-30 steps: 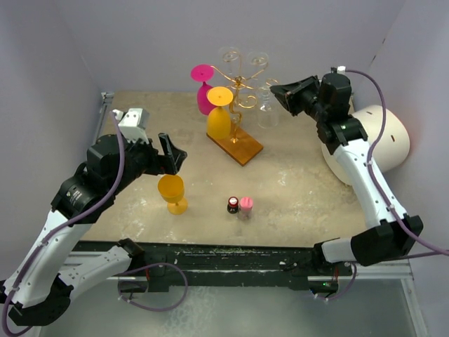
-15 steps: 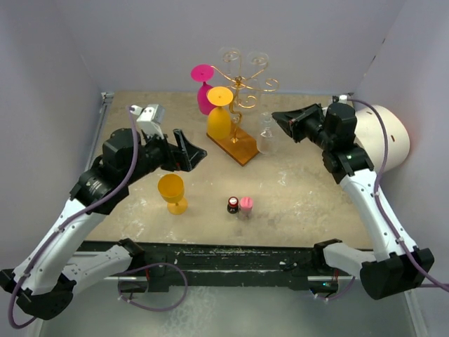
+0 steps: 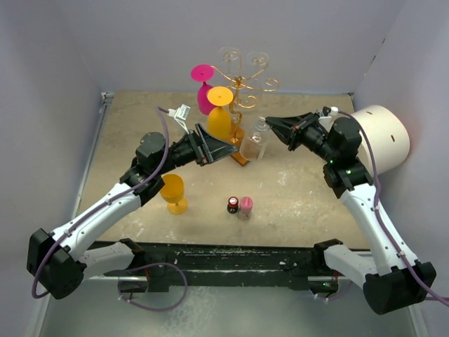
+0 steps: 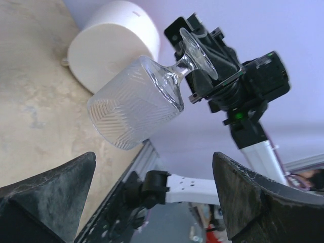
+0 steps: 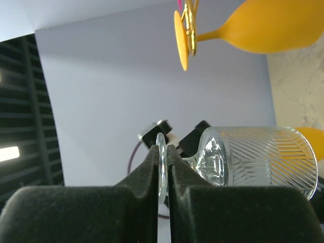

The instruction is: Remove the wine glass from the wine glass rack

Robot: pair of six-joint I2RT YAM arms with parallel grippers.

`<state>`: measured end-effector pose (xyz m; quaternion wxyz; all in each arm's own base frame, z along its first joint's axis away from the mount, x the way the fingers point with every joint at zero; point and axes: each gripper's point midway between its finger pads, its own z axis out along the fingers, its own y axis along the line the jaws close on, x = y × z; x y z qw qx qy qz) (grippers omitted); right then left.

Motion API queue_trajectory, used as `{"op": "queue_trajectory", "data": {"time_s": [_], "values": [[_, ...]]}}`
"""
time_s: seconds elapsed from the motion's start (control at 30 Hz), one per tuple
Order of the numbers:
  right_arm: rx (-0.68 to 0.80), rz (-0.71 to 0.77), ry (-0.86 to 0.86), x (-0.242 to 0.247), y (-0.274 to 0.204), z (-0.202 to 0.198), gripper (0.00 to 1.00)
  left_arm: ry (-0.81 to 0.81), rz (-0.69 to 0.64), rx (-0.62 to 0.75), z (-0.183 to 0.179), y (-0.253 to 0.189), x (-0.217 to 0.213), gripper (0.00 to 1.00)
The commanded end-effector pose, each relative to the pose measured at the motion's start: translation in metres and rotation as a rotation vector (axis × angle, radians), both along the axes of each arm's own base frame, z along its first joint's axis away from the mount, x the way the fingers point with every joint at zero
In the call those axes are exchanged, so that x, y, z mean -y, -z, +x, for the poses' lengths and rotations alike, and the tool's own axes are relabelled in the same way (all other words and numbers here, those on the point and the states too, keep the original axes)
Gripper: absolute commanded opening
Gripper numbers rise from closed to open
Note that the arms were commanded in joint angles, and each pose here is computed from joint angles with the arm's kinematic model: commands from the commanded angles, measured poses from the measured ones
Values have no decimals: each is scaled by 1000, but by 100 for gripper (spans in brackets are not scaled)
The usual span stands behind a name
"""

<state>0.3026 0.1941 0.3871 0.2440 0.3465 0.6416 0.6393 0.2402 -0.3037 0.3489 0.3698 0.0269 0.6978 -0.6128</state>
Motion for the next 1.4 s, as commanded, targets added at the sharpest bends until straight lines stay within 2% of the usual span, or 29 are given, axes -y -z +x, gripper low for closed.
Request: {"op": "queue_trajectory", "data": {"time_s": [0.0, 0.07, 0.33, 0.67, 1.03, 1.17, 1.37], "values": [[147, 173, -64, 0, -63, -26, 0, 80, -297, 42, -14, -49, 1, 99], [122, 194, -76, -2, -53, -25, 0, 79, -340, 20, -14, -47, 0, 99], [143, 214, -90, -2, -63, -26, 0, 81, -405, -49, -8, -38, 5, 99], [135, 225, -87, -3, -61, -22, 0, 131, -467, -59, -5, -44, 14, 100], [106, 174, -57, -1, -48, -20, 0, 33, -367, -16, -14, -40, -3, 99], [112, 176, -56, -1, -49, -19, 0, -13, -322, -66, -12, -24, -8, 99], [118, 185, -67, -2, -55, -18, 0, 12, -352, -111, -10, -15, -2, 99]]}}
